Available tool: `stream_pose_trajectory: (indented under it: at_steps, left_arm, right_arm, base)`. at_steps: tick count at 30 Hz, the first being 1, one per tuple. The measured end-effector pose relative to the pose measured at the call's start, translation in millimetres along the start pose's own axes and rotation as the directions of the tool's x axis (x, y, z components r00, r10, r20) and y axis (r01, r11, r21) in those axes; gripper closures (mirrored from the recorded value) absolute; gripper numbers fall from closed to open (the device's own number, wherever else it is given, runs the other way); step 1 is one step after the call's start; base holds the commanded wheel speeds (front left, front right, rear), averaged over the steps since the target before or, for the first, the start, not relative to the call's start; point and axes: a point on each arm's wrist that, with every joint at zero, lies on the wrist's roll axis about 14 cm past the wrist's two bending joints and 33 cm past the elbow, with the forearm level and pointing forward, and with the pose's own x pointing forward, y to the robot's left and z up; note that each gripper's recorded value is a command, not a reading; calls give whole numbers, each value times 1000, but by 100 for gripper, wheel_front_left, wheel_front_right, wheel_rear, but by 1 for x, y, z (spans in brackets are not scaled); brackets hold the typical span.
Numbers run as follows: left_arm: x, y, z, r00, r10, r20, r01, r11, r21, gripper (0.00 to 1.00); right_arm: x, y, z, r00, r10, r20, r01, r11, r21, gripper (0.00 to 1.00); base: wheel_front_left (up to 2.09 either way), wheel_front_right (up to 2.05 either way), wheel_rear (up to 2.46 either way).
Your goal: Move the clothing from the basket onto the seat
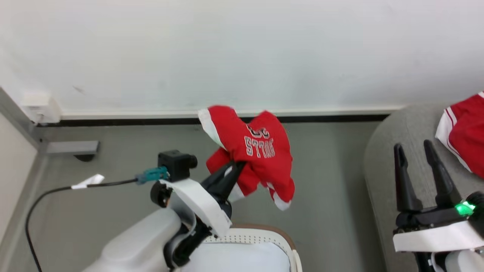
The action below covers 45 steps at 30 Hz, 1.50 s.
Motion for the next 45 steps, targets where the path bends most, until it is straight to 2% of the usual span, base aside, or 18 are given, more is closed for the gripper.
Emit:
stream_pose_trajectory:
  at_steps: [4, 10, 17, 23, 31, 38, 45]
  left_arm:
    - [-12, -3, 48, 994, 12, 108, -22, 996, 88, 100]
    - [-33, -11, 102, 973, 23, 230, -60, 986, 153, 100]
    - [-42, -20, 143, 946, 12, 323, -75, 981, 181, 100]
    - [-45, -23, 141, 945, 15, 326, -75, 982, 171, 100]
    - [-45, -25, 139, 945, 20, 326, -72, 986, 149, 100]
    - [-45, -30, 129, 947, 23, 319, -65, 991, 120, 100]
    - [-48, -38, 115, 953, 19, 302, -50, 994, 96, 100]
  right_arm:
    - [-7, 20, -8, 999, 44, -30, -43, 999, 34, 0]
    - [-15, 51, -15, 993, 107, -50, -102, 991, 90, 0]
    - [-15, 53, -21, 991, 113, -66, -107, 990, 89, 0]
    - [-16, 54, -29, 990, 114, -87, -106, 990, 92, 0]
    - [-20, 90, -44, 964, 229, -133, -218, 971, 95, 0]
    - [-23, 143, -60, 903, 391, -177, -375, 920, 117, 0]
    - [-15, 181, -64, 851, 492, -184, -480, 871, 105, 0]
  base:
    - [0, 0, 0]
    - [0, 0, 0]
    - [0, 0, 0]
    - [0, 0, 0]
    - [0, 0, 0]
    - [0, 0, 0]
    - [0, 0, 0]
